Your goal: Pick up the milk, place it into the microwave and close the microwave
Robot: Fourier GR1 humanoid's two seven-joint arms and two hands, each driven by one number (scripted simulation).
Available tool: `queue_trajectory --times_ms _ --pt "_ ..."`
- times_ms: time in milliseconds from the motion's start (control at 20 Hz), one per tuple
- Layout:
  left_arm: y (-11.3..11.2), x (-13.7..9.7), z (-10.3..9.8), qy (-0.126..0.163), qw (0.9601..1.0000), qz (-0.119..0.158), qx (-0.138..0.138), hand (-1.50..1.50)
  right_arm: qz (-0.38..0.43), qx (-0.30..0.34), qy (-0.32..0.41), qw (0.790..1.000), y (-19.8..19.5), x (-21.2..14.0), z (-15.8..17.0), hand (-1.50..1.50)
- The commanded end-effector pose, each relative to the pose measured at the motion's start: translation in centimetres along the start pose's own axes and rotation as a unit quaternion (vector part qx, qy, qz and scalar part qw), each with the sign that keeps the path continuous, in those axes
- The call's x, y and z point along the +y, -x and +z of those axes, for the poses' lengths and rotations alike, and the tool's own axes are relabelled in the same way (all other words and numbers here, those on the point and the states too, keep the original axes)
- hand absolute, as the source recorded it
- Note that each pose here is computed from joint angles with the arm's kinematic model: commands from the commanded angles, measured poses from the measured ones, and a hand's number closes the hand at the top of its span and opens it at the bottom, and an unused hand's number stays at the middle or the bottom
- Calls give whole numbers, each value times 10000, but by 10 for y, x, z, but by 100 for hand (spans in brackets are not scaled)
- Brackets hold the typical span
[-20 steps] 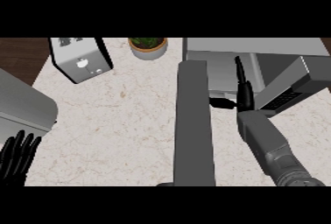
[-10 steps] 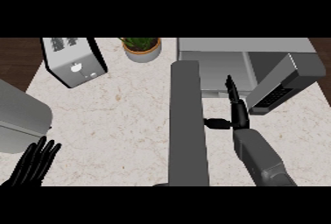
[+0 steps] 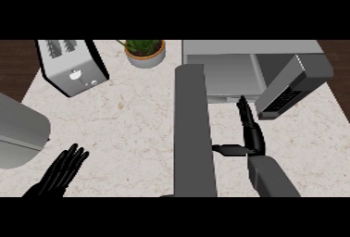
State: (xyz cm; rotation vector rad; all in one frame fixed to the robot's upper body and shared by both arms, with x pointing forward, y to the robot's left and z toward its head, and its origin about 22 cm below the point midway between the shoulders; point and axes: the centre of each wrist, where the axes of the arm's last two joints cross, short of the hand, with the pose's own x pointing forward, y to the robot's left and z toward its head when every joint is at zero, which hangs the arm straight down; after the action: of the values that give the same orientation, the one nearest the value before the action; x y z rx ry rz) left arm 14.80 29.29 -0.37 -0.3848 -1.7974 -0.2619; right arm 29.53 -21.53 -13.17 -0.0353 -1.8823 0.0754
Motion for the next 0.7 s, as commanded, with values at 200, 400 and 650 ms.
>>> queue_trajectory --times_ms 200,400,650 --pt "-4 -28 -40 541 9982 -265 66 150 -696 -199 203 9972 -9 -57 52 -150" --pt "10 -27 -61 787 9956 -469 173 150 -645 -314 173 9973 -33 -71 73 150" --pt "11 -53 -115 894 9930 -721 271 150 -703 -349 467 9958 -65 -97 86 -150"
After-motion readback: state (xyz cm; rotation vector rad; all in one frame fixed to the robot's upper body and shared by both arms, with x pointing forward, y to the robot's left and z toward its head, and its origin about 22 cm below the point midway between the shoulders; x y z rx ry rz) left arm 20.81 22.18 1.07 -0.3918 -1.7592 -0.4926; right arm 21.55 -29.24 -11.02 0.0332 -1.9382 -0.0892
